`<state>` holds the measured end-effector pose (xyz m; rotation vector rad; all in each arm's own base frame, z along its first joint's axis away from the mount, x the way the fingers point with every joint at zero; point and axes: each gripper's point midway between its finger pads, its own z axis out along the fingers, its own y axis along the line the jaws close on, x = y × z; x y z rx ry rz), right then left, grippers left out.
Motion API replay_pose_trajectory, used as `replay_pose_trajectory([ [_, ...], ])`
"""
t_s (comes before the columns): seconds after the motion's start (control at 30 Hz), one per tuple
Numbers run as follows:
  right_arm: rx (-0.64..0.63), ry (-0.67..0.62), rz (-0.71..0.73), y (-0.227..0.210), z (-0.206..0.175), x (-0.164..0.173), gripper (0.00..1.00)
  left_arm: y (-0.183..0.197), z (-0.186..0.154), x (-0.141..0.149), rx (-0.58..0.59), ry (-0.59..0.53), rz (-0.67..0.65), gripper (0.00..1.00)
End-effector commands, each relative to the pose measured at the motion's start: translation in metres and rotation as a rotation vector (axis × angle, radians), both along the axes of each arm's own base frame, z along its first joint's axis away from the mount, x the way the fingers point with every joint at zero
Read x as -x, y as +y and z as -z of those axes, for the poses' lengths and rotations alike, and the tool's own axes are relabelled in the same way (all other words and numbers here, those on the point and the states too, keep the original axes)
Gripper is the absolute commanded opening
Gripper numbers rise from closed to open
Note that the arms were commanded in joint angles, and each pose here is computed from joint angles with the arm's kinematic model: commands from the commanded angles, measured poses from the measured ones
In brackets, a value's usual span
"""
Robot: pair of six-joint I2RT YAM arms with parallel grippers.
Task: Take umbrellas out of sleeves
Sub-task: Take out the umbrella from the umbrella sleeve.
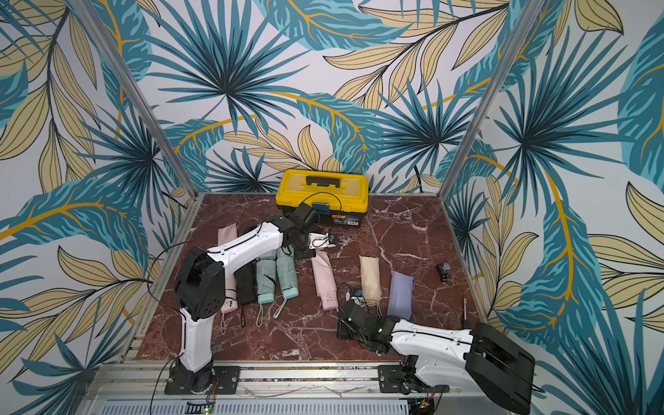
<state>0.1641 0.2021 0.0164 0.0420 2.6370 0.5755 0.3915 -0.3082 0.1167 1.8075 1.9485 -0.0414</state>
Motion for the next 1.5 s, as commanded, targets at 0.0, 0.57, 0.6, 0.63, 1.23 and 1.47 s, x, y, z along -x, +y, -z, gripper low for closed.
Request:
replay_pose_trajectory([
  [0.0, 0.163, 0.140, -0.010, -0.039, 0.039, 0.033, 0.00, -0.023, -0.016, 0.011, 0.151, 0.070, 0.015, 0.55],
  [0.57, 0.149, 0.133, -0.015, -0.033, 0.040, 0.031, 0.00, -0.048, 0.035, -0.031, 0.083, 0.079, -0.265, 0.51],
  [0.6, 0.150, 0.133, -0.016, -0.033, 0.040, 0.031, 0.00, -0.047, 0.038, -0.031, 0.076, 0.078, -0.269, 0.51],
  [0.63, 0.152, 0.134, -0.016, -0.033, 0.041, 0.031, 0.00, -0.045, 0.040, -0.031, 0.069, 0.080, -0.273, 0.51],
  [1.23, 0.156, 0.139, -0.023, -0.031, 0.043, 0.031, 0.00, -0.030, 0.074, -0.034, 0.056, 0.162, -0.385, 0.44],
  [1.47, 0.156, 0.141, -0.023, -0.030, 0.043, 0.030, 0.00, -0.025, 0.086, -0.031, 0.032, 0.178, -0.394, 0.44],
])
